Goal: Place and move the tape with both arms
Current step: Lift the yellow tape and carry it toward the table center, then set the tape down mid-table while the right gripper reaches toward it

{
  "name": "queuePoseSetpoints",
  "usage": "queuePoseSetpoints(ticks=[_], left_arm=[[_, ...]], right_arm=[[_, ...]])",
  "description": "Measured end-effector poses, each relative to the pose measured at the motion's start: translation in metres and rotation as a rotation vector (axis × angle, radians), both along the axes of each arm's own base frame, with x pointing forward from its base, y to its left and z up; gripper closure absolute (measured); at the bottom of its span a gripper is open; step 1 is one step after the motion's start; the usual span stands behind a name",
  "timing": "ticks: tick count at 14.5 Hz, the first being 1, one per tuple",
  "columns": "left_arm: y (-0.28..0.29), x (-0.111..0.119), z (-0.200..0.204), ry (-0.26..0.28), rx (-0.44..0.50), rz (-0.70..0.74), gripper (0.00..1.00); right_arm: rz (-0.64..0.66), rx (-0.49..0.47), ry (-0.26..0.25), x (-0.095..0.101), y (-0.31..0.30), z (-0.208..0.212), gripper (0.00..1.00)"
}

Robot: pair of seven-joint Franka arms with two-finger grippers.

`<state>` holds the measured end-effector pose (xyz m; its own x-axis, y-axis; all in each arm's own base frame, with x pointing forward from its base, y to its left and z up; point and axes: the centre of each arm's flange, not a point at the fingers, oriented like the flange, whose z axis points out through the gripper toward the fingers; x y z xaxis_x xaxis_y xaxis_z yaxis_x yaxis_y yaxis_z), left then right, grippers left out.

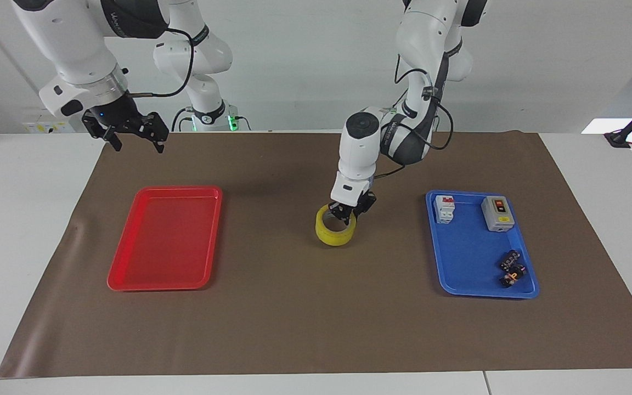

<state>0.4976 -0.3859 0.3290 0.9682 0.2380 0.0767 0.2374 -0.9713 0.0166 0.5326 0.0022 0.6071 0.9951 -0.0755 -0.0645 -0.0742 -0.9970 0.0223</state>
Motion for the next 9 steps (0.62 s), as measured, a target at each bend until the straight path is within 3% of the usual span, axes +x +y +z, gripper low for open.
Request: queuePoseSetpoints(ticks=[6, 7, 9], left_arm=[[-0.011, -0.005, -0.010, 0.008, 0.006, -0.012, 0.78], [-0.013, -0.007, -0.012, 0.010, 0.008, -0.016, 0.74], [-0.015, -0.009, -0.013, 0.011, 0.008, -0.020, 0.52]], right_arm=[[0.017, 0.001, -0.001, -0.002, 0.000, 0.000, 0.00], [0.017, 0.002, -0.001, -0.002, 0.000, 0.000, 0.00], [0.017, 0.002, -0.001, -0.002, 0.000, 0.000, 0.00]])
